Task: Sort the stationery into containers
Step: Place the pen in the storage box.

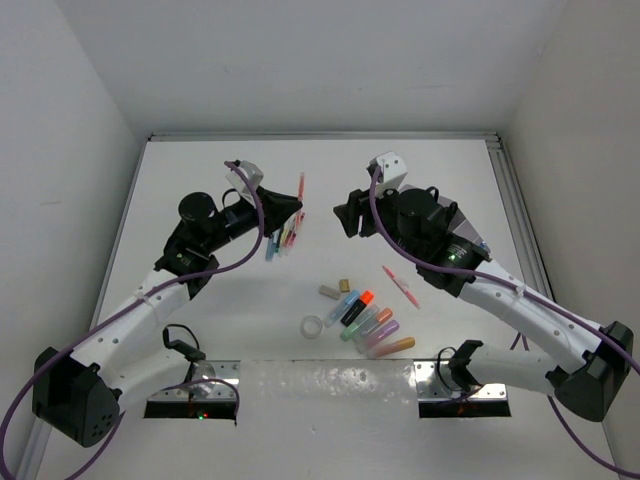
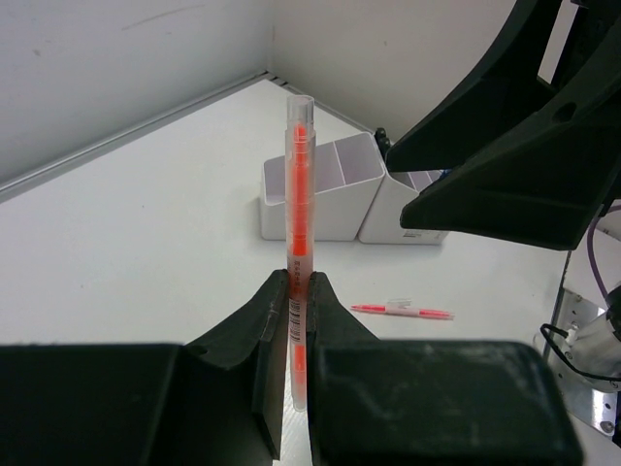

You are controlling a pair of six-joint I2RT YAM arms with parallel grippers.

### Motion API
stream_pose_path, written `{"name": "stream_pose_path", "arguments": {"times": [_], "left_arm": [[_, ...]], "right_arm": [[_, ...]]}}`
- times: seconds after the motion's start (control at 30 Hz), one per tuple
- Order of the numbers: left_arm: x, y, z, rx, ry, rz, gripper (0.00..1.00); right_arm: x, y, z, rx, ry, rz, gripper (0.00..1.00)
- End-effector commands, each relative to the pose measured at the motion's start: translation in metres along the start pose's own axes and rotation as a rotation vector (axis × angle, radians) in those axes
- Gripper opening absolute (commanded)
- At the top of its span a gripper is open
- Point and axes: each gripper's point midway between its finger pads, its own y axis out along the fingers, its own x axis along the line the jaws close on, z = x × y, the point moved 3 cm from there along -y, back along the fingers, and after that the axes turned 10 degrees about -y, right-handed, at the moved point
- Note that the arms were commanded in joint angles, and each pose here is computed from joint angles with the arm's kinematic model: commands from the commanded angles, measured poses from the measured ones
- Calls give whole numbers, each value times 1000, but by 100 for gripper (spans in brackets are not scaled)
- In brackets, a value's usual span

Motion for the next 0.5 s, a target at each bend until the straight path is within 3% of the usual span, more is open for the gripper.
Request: {"name": "stream_pose_path", "arguments": {"times": [0.0,0.47], "left_arm": [[-10,1,-15,-42,44,30,0],[-11,0,-11,-33,33,27,0]], "right_arm": [[-6,-6,-20,-62,10,29,55],[-10,-14,-31,-89,5,44,55]]}}
